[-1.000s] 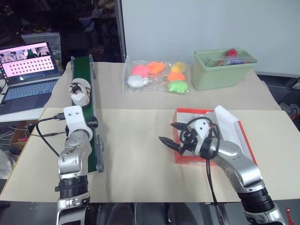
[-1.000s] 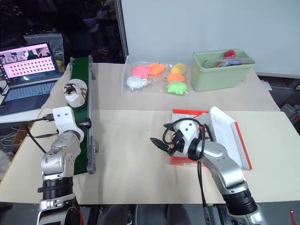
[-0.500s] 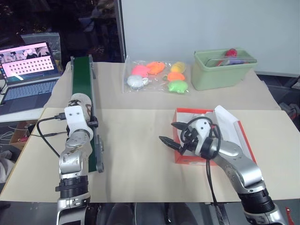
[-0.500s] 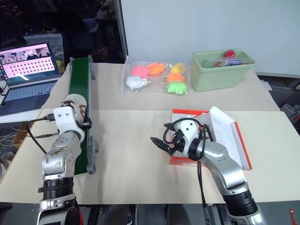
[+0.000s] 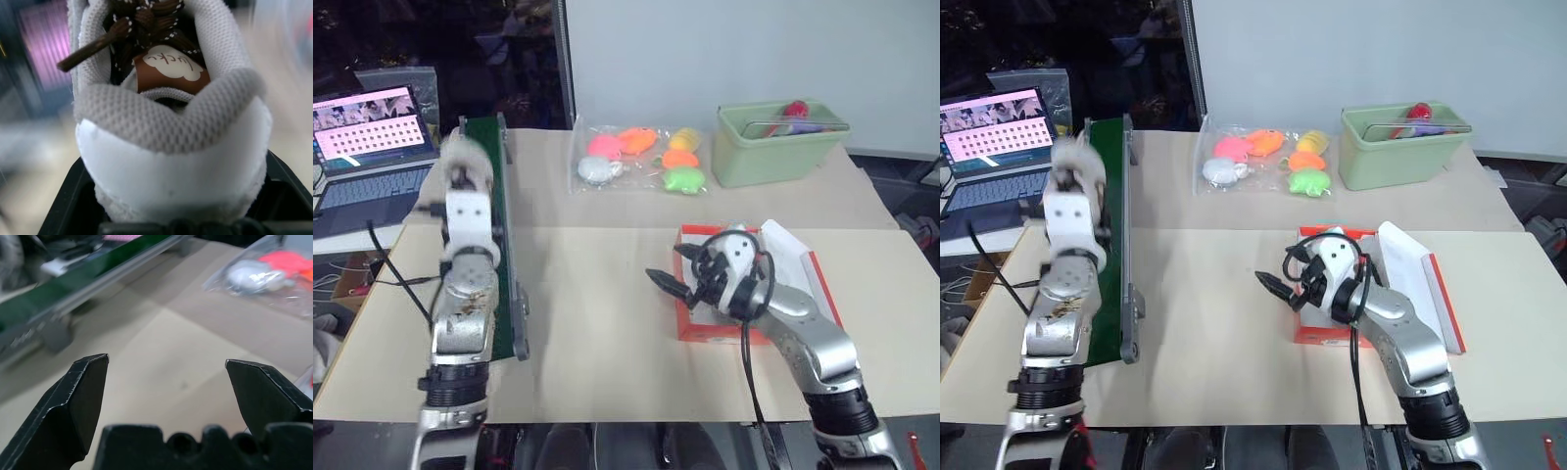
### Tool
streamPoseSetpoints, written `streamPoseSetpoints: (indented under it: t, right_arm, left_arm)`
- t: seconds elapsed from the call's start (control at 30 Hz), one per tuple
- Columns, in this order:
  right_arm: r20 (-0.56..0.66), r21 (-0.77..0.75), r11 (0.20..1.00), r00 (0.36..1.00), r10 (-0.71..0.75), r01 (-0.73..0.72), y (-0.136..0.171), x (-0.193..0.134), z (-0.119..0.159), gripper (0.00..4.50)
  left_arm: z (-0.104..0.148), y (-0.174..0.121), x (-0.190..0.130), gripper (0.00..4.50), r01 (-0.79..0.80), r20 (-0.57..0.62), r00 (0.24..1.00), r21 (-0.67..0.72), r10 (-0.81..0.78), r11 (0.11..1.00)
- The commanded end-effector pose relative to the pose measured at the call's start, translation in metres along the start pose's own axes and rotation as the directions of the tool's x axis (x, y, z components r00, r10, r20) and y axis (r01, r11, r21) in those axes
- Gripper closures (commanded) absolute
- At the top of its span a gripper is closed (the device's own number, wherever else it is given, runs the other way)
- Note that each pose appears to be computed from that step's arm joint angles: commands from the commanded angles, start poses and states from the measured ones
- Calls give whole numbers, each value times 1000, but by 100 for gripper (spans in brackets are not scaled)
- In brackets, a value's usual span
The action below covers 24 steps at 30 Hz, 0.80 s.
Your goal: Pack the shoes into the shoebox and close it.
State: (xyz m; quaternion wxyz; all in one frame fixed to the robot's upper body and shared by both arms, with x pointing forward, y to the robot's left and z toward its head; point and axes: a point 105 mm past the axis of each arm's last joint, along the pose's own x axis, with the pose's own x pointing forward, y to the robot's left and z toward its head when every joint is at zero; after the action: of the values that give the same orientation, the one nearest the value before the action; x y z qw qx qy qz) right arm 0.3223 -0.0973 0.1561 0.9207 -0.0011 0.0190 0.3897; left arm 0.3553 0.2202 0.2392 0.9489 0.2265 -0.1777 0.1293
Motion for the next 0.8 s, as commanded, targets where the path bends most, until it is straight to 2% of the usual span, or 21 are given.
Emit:
streamPoseSetpoints:
  t: [0.03, 0.1, 0.13, 0.2, 0.33, 0.43, 0.6, 0.8]
  right_arm:
    - [55, 166, 984, 996, -70, 60, -15, 3, 17, 0]
    - [71, 267, 962, 995, -75, 53, -17, 6, 22, 0]
    - [78, 313, 949, 994, -74, 46, -17, 6, 23, 0]
    - [119, 442, 897, 990, -72, 12, -17, 8, 30, 0]
    - [230, 640, 760, 972, -48, -114, -14, 7, 48, 0]
    - [235, 702, 696, 972, -27, -150, -8, 10, 51, 0]
    - [264, 731, 657, 964, -24, -184, -3, 18, 68, 0]
    - [264, 715, 666, 964, 25, -213, 14, 27, 79, 0]
  left_arm:
    - [37, -55, -18, 176, 294, 182, 944, -93, -275, 951]
    - [33, -88, -33, 176, 477, 158, 879, -314, -450, 821]
    - [36, -96, -39, 176, 524, 175, 850, -376, -497, 764]
    - [43, -107, -50, 176, 603, 207, 793, -403, -573, 689]
    - [47, -113, -55, 176, 646, 213, 757, -380, -618, 662]
    - [51, -115, -55, 176, 662, 228, 744, -372, -628, 650]
    - [53, -122, -59, 176, 695, 235, 713, -367, -661, 618]
    - [61, -133, -64, 176, 738, 262, 668, -352, -697, 576]
